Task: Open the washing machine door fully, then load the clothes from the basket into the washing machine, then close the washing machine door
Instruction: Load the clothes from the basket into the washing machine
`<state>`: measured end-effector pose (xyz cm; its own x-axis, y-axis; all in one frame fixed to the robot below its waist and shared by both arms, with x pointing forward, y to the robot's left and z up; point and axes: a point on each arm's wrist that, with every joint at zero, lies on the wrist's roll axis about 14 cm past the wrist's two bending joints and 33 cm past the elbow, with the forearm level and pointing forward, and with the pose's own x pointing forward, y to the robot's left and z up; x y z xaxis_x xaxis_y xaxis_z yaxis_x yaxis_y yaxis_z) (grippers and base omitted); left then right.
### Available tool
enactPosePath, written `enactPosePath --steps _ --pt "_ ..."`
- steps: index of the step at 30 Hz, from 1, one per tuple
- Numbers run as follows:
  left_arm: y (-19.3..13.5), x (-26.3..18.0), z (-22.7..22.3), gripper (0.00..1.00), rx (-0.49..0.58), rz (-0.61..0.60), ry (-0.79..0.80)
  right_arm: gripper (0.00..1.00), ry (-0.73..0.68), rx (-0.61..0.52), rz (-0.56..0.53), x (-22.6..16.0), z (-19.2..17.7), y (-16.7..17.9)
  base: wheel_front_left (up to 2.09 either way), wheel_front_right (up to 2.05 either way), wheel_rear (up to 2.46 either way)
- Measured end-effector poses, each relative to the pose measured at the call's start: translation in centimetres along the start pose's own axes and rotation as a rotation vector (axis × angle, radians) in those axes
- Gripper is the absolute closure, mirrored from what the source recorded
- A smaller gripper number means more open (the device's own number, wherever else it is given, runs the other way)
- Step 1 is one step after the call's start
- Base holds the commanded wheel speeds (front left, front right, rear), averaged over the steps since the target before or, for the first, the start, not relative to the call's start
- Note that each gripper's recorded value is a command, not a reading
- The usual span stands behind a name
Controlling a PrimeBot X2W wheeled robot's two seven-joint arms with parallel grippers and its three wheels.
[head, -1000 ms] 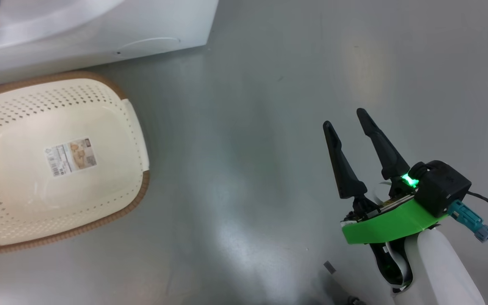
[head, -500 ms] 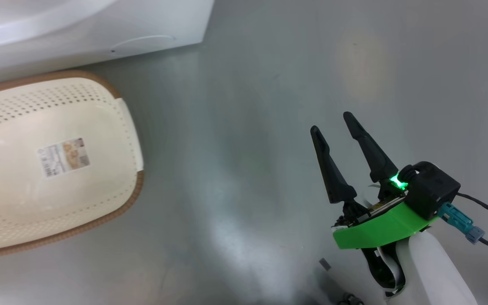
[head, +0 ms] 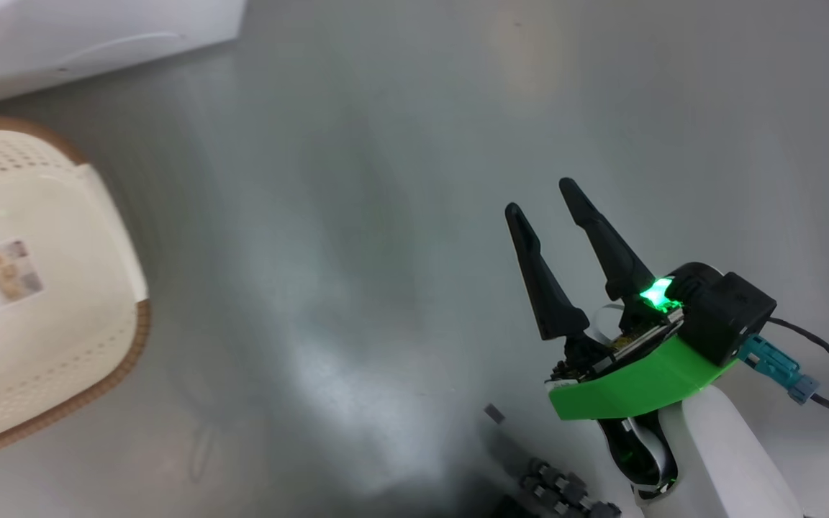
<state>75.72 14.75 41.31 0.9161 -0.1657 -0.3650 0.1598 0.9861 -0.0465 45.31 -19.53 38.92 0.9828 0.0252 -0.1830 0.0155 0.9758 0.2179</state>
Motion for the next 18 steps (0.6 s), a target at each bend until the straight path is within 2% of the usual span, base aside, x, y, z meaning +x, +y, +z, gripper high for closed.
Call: enactPosePath --steps 7,10,18 --pt "0.0 2.9 3.3 1.00 -0.012 0.020 -0.225 0.00 0.045 -0.012 -0.032 -0.2 -1.4 -1.2 0.00 0.00 0.00" --pt "0.1 3.6 3.5 1.00 -0.021 0.030 -0.269 0.00 0.048 -0.018 -0.035 0.0 -1.6 -1.4 0.00 0.00 0.00" --pt "0.2 6.3 -1.6 1.00 -0.036 0.050 -0.187 0.00 0.069 -0.012 -0.061 0.1 -2.3 -2.3 0.00 0.00 0.00"
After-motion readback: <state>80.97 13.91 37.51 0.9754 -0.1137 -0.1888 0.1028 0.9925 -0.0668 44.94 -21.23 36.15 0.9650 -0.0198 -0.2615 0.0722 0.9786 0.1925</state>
